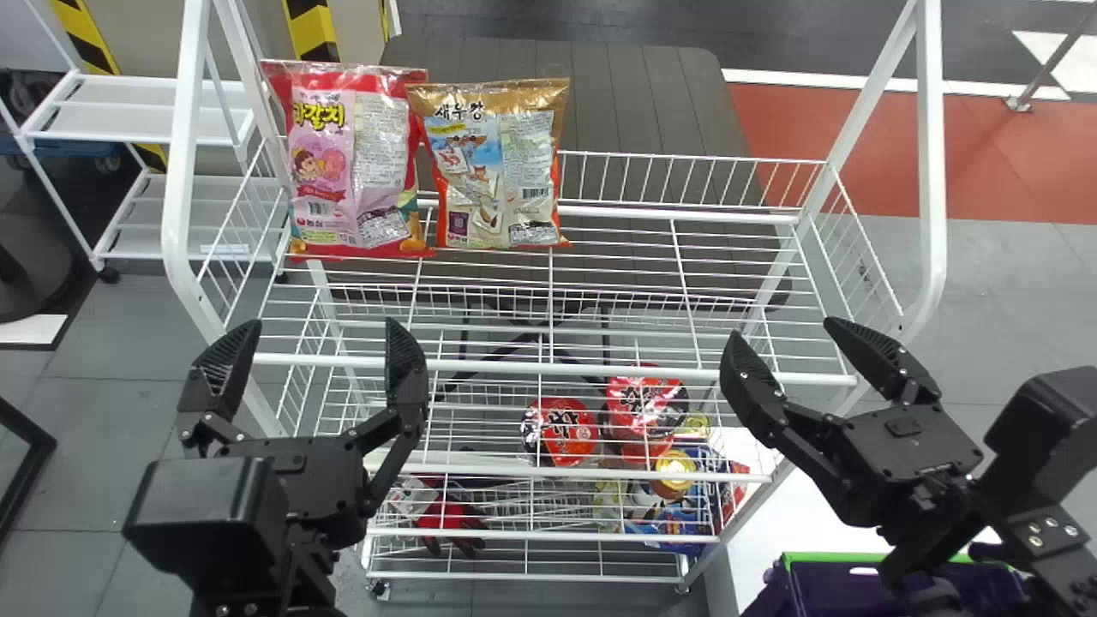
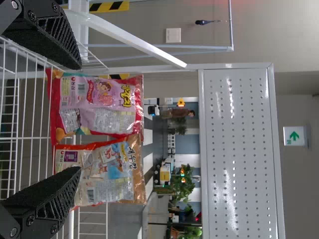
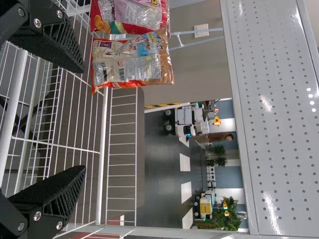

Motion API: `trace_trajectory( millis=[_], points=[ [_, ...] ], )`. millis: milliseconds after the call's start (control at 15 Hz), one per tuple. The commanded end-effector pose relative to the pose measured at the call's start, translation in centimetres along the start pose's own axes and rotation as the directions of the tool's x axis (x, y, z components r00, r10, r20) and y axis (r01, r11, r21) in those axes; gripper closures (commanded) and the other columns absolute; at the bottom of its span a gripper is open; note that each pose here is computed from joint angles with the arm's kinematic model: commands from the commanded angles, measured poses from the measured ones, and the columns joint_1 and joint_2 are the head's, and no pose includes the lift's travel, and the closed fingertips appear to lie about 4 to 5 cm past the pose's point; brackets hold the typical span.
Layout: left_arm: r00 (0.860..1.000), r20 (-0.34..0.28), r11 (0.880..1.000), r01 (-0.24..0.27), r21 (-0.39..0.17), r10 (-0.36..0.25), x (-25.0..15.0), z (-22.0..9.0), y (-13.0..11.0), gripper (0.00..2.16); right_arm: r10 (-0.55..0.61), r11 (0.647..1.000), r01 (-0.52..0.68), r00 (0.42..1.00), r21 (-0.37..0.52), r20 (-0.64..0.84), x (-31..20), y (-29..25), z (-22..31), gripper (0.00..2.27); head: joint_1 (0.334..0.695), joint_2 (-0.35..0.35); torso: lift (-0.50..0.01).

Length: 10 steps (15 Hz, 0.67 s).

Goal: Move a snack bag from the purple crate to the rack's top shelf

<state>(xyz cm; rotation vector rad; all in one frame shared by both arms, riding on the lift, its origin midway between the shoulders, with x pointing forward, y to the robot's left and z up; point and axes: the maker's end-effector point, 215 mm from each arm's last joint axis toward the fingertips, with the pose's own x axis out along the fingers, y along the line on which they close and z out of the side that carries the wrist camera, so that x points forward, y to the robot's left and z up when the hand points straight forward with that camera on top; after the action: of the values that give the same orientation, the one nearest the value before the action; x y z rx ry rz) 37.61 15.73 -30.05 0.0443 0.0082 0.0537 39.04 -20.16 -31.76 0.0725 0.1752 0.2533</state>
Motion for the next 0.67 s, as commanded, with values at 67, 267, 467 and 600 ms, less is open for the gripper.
trace_trajectory(
  millis=[67, 267, 467, 600],
  points=[
    [1.0, -0.004, 1.0, 0.003, 0.0, -0.003, -0.18, -0.16, -0.14, 0.09, 0.008, 1.0, -0.008, 1.0, -0.002, -0.006, -0.01, 0.13, -0.19, 0.14, 0.695, -0.067, 0.002],
    [1.0, -0.004, 1.0, 0.001, 0.0, -0.001, -0.27, -0.17, -0.11, 0.09, 0.007, 1.0, -0.007, 1.0, -0.001, -0.007, -0.01, 0.08, -0.28, 0.14, 0.695, -0.067, 0.002],
    [1.0, -0.003, 1.0, 0.002, -0.001, -0.002, -0.29, -0.1, -0.18, 0.09, 0.01, 1.0, -0.01, 1.0, -0.001, -0.009, -0.06, 0.1, -0.33, 0.14, 0.695, -0.067, 0.002],
    [1.0, -0.003, 1.0, 0.002, -0.001, -0.002, -0.29, -0.1, -0.18, 0.09, 0.007, 1.0, -0.007, 1.0, -0.004, -0.012, -0.06, 0.04, -0.44, 0.14, 0.695, -0.068, 0.002]
  ],
)
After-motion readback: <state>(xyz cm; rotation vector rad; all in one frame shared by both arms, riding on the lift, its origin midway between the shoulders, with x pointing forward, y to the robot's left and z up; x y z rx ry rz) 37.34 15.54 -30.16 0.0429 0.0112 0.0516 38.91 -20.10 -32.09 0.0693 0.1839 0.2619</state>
